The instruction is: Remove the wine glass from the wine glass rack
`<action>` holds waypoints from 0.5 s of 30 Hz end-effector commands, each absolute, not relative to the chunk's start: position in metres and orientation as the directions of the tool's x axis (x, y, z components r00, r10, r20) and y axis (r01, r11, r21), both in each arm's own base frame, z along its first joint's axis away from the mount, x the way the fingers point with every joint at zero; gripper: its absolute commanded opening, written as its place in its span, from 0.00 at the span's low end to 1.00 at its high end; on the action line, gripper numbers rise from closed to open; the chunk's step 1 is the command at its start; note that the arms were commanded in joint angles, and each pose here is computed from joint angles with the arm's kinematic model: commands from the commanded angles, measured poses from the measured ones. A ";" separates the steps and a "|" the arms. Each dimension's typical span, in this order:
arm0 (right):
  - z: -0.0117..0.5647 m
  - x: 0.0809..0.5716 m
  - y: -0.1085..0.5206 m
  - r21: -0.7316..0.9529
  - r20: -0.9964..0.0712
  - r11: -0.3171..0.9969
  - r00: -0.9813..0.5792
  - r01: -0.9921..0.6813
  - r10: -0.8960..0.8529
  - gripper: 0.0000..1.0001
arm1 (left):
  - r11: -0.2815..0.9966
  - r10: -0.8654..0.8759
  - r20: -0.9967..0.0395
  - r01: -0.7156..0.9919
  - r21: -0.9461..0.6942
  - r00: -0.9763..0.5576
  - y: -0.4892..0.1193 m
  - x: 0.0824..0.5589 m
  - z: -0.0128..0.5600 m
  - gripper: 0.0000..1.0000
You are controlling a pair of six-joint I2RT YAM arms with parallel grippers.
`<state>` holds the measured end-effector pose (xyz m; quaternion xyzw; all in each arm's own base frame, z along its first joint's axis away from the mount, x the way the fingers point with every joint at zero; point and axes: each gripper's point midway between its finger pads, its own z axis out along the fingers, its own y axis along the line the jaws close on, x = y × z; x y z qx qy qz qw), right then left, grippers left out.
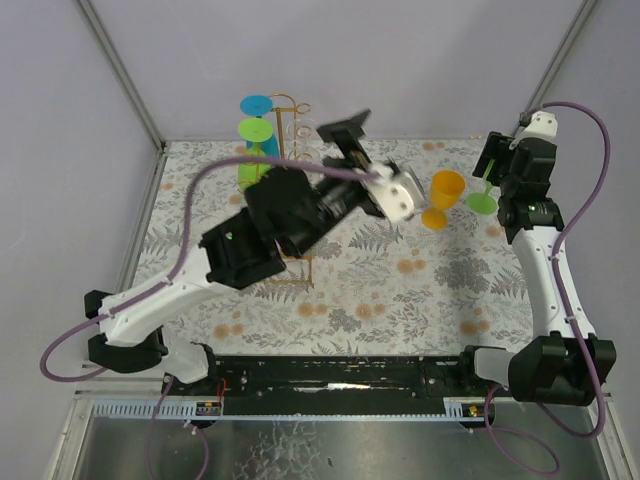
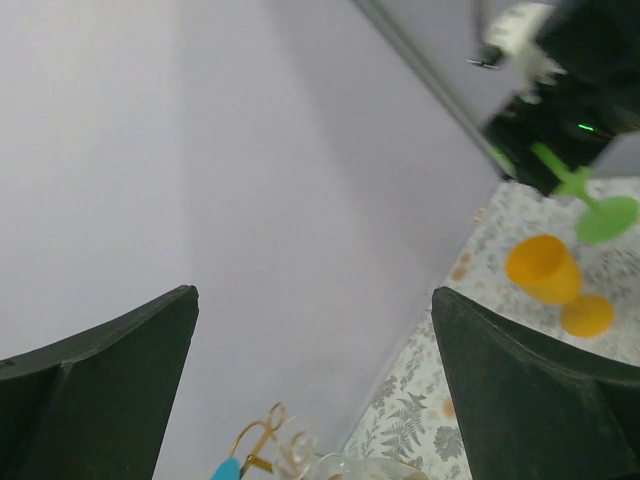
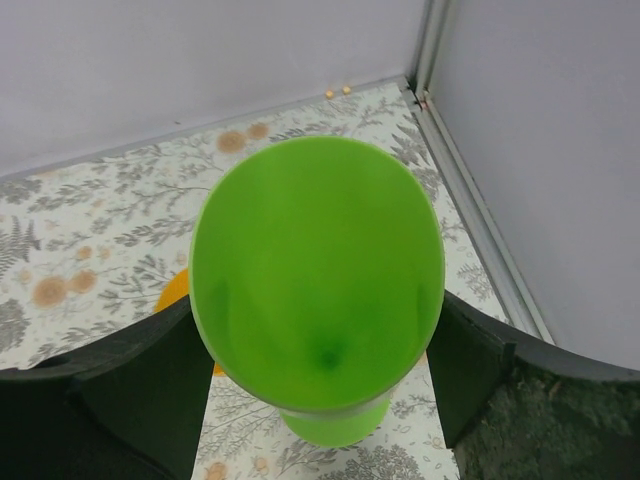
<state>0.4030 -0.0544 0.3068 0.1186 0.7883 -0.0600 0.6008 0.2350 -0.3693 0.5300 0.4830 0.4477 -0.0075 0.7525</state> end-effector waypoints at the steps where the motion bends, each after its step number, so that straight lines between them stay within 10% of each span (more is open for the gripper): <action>1: 0.314 0.413 -0.081 0.031 -0.983 0.938 -0.160 0.344 0.092 0.79 | 0.702 0.272 -0.780 0.438 0.561 0.563 -0.314 0.248 0.592 1.00; 15: 0.275 0.426 -0.103 0.056 -0.991 0.919 -0.090 0.390 0.099 0.79 | 0.846 0.158 -0.876 0.395 0.358 0.457 -0.221 0.281 0.614 1.00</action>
